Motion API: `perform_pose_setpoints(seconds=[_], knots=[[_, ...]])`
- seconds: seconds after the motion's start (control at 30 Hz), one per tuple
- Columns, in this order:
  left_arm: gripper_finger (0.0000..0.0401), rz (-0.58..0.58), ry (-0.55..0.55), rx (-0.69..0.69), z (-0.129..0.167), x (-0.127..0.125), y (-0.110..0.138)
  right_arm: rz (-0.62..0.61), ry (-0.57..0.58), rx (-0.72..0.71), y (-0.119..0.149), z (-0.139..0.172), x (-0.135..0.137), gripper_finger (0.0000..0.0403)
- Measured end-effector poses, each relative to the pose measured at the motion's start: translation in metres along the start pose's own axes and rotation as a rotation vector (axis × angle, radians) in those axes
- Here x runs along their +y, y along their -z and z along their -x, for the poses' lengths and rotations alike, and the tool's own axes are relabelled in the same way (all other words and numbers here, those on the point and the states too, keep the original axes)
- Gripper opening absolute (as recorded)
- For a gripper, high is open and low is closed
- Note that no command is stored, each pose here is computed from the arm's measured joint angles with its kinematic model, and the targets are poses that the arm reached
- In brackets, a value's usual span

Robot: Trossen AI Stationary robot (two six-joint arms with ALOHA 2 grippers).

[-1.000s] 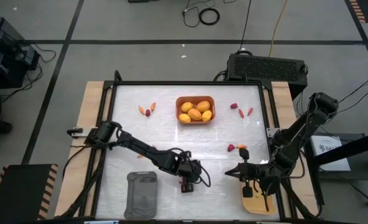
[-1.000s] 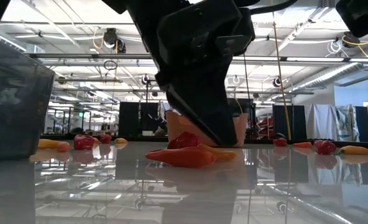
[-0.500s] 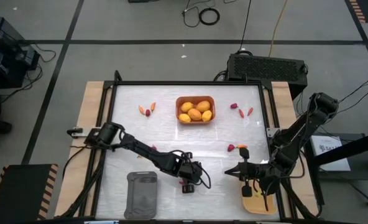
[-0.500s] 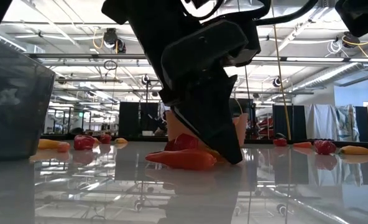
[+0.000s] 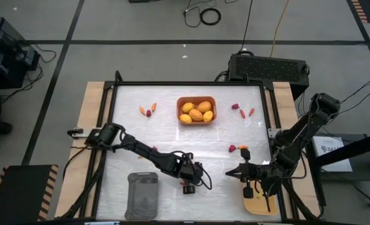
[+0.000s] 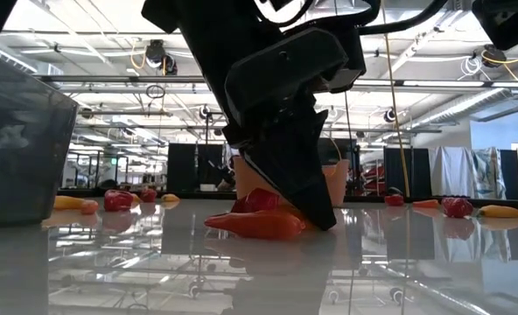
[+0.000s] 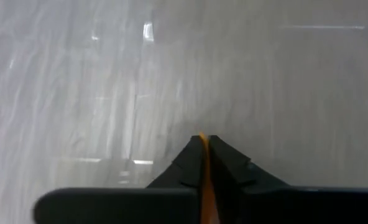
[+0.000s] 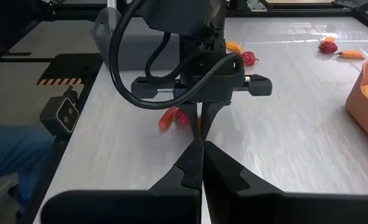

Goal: Sort produce into baskets
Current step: Put the yellow chili pepper into the black bin

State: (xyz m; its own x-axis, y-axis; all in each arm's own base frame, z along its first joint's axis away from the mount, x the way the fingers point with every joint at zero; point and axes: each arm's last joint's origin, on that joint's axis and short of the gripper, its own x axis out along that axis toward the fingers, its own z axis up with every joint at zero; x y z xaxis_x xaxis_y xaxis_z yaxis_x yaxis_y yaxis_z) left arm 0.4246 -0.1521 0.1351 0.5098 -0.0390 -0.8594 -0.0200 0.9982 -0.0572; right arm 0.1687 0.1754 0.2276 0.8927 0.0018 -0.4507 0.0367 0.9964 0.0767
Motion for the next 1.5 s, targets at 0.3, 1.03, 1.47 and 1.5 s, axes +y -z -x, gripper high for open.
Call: perform_pose_setpoints(seconds=[0.3, 1.03, 1.47, 1.5], knots=[[0.0016, -0.033, 0.021, -0.076, 0.036, 0.0, -0.017, -0.01, -0.008, -0.007, -0.001, 0.0, 0.001, 0.0], [0.0018, 0.135, 0.13, 0.021, 0.2, -0.047, 0.022, -0.017, -0.02, -0.022, -0.003, 0.0, 0.002, 0.0], [0.0018, 0.371, -0.017, 0.213, 0.2, -0.071, 0.078, -0.007, -0.035, -0.056, -0.007, -0.001, 0.004, 0.0], [0.0018, 0.397, -0.028, 0.223, 0.198, -0.072, 0.082, -0.008, -0.035, -0.057, -0.008, -0.001, 0.004, 0.0]])
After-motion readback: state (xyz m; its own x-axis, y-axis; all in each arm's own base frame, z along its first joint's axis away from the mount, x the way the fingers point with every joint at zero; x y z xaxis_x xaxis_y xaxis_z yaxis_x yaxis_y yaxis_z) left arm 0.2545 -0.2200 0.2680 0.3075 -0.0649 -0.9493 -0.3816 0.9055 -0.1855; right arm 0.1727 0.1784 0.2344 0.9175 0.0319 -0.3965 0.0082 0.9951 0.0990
